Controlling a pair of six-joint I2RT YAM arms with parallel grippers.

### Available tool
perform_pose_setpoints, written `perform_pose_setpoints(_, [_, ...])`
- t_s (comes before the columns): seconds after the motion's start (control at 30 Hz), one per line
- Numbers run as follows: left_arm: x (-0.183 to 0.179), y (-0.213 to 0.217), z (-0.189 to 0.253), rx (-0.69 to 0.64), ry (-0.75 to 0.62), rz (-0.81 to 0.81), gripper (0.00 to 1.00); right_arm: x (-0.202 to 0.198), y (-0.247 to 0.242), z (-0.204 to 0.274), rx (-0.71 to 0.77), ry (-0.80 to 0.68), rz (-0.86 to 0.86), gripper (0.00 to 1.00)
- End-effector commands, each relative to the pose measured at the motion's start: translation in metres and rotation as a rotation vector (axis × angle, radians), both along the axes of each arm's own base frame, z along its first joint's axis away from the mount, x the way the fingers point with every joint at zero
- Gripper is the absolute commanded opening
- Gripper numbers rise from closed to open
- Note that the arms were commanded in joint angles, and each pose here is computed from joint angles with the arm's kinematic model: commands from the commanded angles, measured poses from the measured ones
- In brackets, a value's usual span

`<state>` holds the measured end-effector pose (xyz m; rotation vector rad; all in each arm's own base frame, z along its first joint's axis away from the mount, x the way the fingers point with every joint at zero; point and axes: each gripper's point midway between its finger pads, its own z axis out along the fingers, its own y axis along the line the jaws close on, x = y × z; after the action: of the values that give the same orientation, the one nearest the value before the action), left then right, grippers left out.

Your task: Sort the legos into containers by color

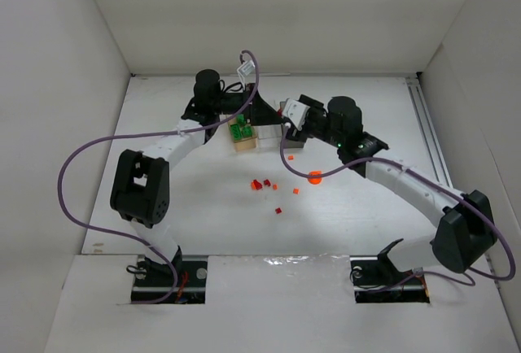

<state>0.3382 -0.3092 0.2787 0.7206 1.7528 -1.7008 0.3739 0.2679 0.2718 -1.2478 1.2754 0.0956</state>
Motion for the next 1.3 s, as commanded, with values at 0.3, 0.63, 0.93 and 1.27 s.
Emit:
perform_pose_setpoints(0.3, [0.001, -0.013, 0.020, -0.029, -0.092, 0.004, 0.68, -0.003, 0.014, 0.053, 0.104, -0.084, 0.034, 0.11])
perform_pose_setpoints(0.63, [0.012, -0.016, 0.021, -0.029, -0.106, 0.035, 0.53, -0.014, 0.021, 0.058, 0.134, -0.079, 0.043, 0.11])
perform_pose_setpoints(0.93, [0.006, -0.018, 0.014, -0.023, -0.089, 0.016, 0.14, -0.013, 0.023, 0.065, 0.148, -0.090, 0.016, 0.12])
perform_pose_setpoints(1.27, [-0.002, 0.008, 0.003, -0.017, -0.118, -0.097, 0.00, -0.033, -0.013, 0.085, 0.137, -0.065, 0.169, 1.00])
